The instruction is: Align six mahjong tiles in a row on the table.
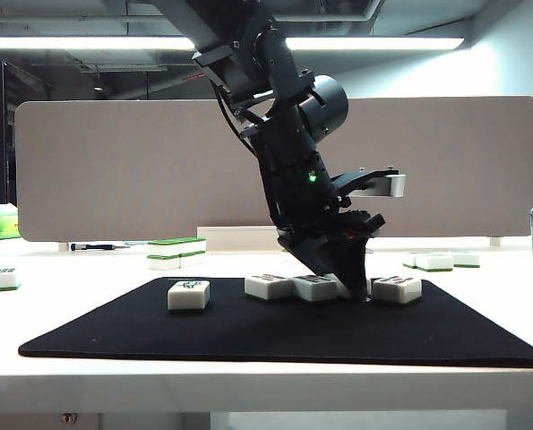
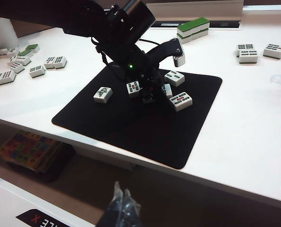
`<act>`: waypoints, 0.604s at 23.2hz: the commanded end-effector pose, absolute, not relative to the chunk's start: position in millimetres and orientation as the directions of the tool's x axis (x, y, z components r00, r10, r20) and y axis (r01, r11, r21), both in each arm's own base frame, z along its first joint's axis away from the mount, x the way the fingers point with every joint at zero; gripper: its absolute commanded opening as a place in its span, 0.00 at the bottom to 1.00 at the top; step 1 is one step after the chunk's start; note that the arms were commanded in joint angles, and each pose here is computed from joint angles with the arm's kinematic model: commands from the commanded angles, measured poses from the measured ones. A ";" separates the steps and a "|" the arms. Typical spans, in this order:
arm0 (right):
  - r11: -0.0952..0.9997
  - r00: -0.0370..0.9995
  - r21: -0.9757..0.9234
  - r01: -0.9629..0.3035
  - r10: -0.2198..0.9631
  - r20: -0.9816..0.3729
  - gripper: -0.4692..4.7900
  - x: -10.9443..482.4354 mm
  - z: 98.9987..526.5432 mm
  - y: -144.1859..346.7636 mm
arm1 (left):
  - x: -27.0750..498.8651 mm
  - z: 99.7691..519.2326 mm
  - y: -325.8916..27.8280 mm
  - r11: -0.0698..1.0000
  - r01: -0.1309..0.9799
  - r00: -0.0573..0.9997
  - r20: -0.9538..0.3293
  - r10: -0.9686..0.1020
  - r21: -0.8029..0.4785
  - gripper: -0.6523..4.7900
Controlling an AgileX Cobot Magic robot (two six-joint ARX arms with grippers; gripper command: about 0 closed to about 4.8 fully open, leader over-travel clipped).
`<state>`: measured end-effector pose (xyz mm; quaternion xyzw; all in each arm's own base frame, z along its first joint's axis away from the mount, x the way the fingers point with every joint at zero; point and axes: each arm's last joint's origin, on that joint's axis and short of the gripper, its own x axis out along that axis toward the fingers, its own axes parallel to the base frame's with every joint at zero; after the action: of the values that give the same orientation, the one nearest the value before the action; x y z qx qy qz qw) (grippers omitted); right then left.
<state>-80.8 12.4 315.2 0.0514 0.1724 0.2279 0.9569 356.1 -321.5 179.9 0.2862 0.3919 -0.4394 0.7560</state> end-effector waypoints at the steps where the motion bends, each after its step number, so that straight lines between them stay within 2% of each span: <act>1: 0.892 0.845 0.162 -0.423 0.452 -0.284 0.09 -83.5 315.5 12.2 | 350.3 204.2 -314.7 0.452 0.878 0.356 -0.844 -0.402 0.156 0.31; 4: 0.908 0.860 0.151 -0.392 0.420 -0.289 0.09 -83.1 315.4 11.3 | 339.9 229.4 -305.3 0.364 0.908 0.349 -0.851 -0.391 0.205 0.31; 8: 0.914 0.867 0.147 -0.378 0.405 -0.291 0.09 -82.9 315.3 10.8 | 327.1 245.3 -294.0 0.282 0.937 0.302 -0.886 -0.352 0.207 0.31; 11: 0.914 0.867 0.147 -0.378 0.405 -0.291 0.09 -82.9 315.3 10.8 | 319.5 242.8 -283.8 0.152 0.972 0.218 -0.936 -0.277 0.182 0.31; 12: 0.914 0.867 0.147 -0.378 0.405 -0.291 0.09 -82.9 315.4 10.8 | 319.4 237.4 -276.0 0.098 0.984 0.170 -0.960 -0.223 0.151 0.31; 14: 0.914 0.867 0.147 -0.379 0.406 -0.291 0.09 -82.9 315.4 10.8 | 320.8 231.1 -270.8 0.080 0.990 0.133 -0.974 -0.183 0.120 0.32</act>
<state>-80.2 11.0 315.0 0.0467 0.1731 0.2028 0.9627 320.0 -275.9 234.8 0.4523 0.4240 -0.4888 0.6138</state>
